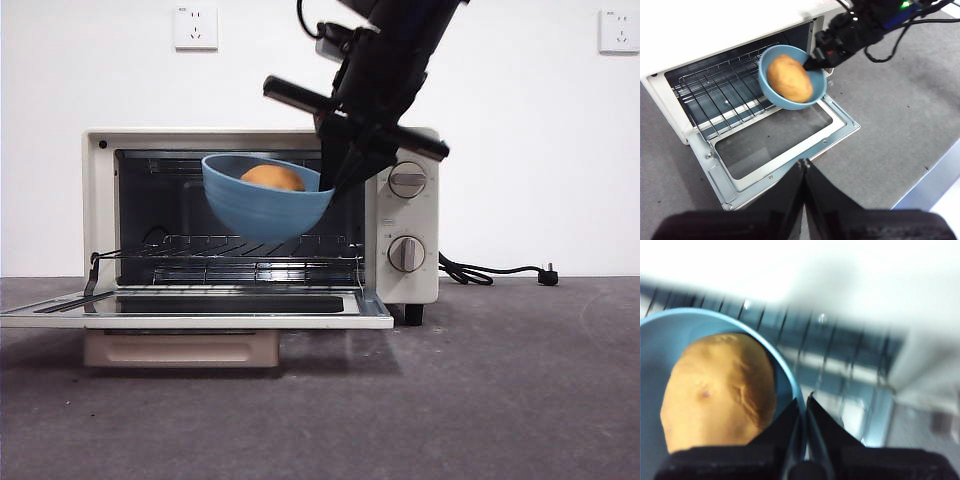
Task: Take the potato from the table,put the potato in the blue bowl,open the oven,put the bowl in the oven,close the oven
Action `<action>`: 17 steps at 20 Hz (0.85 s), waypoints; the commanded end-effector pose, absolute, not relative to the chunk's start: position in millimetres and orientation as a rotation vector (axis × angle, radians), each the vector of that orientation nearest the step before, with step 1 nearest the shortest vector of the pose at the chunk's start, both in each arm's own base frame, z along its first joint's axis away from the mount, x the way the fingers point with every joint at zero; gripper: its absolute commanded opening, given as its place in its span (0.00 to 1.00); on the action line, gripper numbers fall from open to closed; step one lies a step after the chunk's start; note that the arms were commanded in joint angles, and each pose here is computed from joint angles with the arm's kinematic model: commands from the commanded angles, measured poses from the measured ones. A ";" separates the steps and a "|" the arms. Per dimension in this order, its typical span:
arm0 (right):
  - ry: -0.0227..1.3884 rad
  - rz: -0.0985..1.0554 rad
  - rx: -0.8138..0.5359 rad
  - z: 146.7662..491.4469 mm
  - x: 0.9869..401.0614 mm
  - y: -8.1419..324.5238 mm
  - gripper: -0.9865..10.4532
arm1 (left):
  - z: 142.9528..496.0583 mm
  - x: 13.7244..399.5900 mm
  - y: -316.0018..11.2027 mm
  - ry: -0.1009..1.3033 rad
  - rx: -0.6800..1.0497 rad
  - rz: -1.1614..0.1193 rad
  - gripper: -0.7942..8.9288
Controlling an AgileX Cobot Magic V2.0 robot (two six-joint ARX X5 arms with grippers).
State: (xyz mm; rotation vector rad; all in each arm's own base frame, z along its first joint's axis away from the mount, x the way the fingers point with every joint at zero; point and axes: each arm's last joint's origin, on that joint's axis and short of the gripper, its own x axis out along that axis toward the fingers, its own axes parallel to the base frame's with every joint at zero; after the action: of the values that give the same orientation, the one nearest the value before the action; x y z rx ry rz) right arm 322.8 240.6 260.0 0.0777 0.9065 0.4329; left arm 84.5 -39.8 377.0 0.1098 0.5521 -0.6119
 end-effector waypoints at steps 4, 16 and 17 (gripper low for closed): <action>0.878 0.366 0.132 252.4 338.5 237.9 0.07 | 374.9 83.5 -39.4 0.566 0.114 -0.615 0.07; 0.871 0.310 0.148 250.2 347.3 226.8 0.08 | 374.8 83.4 -39.6 0.567 0.114 -0.617 0.07; 0.874 0.310 0.146 250.0 347.1 226.7 0.08 | 374.8 83.4 -39.6 0.567 0.114 -0.618 0.07</action>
State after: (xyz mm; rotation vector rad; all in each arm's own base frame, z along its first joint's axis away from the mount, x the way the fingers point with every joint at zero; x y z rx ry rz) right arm 344.1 225.1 253.5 0.1397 0.8752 0.3181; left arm 83.6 -39.5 375.7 0.1105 0.5679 -0.6135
